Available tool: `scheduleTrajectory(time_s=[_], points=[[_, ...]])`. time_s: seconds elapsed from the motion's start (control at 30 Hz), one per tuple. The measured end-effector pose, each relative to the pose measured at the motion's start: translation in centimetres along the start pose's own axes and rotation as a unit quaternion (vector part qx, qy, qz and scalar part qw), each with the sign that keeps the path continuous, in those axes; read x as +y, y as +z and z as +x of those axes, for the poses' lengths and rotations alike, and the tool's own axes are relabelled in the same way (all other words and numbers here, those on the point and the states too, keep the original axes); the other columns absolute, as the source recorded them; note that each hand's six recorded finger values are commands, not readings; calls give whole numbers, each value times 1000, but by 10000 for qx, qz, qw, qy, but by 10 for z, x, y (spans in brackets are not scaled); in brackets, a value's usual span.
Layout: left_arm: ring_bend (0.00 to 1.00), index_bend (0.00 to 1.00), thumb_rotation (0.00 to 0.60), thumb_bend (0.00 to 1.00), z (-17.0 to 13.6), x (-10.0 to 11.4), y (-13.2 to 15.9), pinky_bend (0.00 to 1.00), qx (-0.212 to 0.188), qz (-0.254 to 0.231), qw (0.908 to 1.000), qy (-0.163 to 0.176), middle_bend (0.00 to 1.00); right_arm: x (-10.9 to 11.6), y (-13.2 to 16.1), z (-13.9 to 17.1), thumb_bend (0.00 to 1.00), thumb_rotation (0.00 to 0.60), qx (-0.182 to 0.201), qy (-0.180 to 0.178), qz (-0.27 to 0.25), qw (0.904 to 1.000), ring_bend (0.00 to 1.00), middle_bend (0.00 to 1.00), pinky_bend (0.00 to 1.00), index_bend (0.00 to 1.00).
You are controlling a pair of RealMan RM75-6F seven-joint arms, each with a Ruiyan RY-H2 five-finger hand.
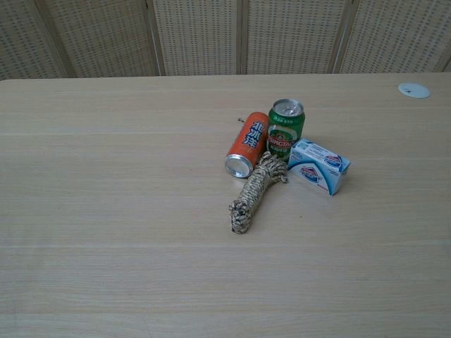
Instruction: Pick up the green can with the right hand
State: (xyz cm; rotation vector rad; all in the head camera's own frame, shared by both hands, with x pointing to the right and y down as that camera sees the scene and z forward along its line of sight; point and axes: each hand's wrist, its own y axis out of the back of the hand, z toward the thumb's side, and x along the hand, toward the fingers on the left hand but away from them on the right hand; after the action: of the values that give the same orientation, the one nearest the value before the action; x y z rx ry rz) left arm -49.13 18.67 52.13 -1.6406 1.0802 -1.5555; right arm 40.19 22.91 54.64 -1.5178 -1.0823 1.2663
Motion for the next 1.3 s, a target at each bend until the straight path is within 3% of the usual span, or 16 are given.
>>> scheduleTrajectory(time_s=[0.3, 0.5, 0.7, 0.9, 1.03, 1.17, 1.3], points=[[0, 0, 600, 0, -1, 0, 3, 0, -23, -4, 10000, 9, 0, -7, 1, 1, 0, 600, 62, 95, 95, 9999, 0, 0, 0, 0], [0, 0, 600, 0, -2, -3, 4, 0, -63, -113, 9999, -61, 0, -19, 9, -3, 0, 600, 110, 354, -366, 9986, 0, 0, 0, 0], [0, 0, 600, 0, 1, -12, 10, 0, -223, -228, 9993, -173, 0, -36, 31, -33, 0, 600, 420, 685, -876, 9929, 0, 0, 0, 0], [0, 0, 600, 0, 5, -16, 8, 0, -125, -497, 9984, -245, 0, -61, 61, -70, 0, 600, 536, 1266, -1920, 9717, 0, 0, 0, 0], [0, 0, 600, 0, 8, -17, 4, 0, -9, -812, 9961, -352, 0, -85, 85, -98, 0, 600, 427, 1786, -2568, 9489, 0, 0, 0, 0], [0, 0, 600, 0, 11, -12, 1, 0, 64, -866, 9958, -293, 0, -109, 115, -122, 0, 600, 339, 2200, -3055, 9258, 0, 0, 0, 0], [0, 0, 600, 0, 10, -8, 0, 0, 83, -968, 9950, -243, 0, -125, 141, -145, 0, 600, 335, 2362, -3271, 9144, 0, 0, 0, 0]])
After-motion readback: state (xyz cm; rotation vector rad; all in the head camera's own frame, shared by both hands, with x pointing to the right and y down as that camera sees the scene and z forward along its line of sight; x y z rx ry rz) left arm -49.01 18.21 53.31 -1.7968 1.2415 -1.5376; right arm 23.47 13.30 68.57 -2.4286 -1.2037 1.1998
